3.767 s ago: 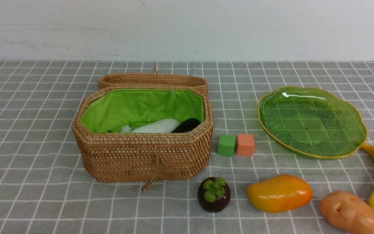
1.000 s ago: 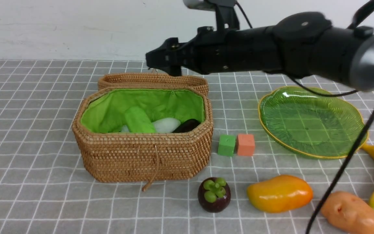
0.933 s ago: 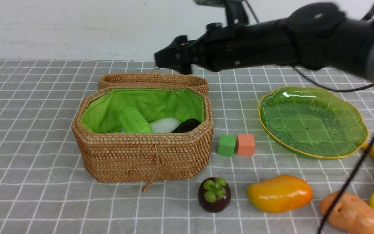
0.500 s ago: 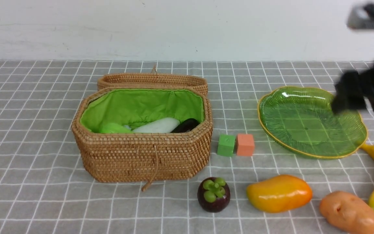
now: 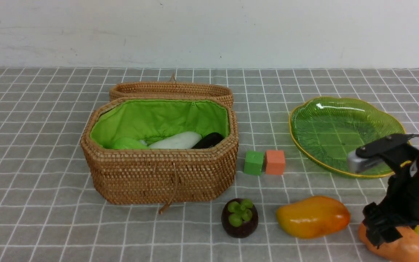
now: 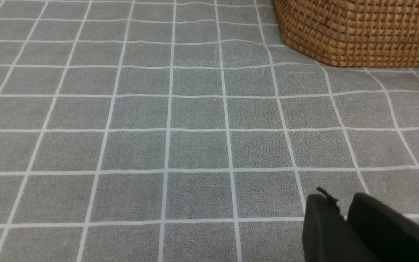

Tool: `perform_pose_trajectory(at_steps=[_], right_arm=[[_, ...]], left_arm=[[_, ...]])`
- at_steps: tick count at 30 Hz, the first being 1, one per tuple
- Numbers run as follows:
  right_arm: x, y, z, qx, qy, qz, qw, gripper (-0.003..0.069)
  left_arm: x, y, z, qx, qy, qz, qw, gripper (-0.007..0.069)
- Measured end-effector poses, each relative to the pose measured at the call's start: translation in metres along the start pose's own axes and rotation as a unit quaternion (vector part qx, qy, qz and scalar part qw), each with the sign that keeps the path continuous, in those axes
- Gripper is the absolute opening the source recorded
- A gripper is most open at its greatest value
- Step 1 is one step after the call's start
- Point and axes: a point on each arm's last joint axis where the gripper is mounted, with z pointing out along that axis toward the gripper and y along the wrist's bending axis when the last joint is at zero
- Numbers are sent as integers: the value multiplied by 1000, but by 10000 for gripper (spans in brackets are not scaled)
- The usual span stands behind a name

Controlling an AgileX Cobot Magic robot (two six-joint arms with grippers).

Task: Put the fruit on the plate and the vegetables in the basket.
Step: Use the right arm to grab a potato and put it into the left basket

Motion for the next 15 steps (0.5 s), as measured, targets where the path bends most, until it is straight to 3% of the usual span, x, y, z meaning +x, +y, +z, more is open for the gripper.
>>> perform_pose_trajectory(at_steps=[8,12,15], right_arm=[[-19,-3,-1,-13,57,4,998,610],[-30,-7,-33,-6,32,31,999,610],[-44,-11,-91,0,-49,54,997,608]], left_arm=[[0,0,0,0,0,0,1000,103],[0,0,0,0,0,0,1000,108],[0,0,0,0,0,0,1000,112]])
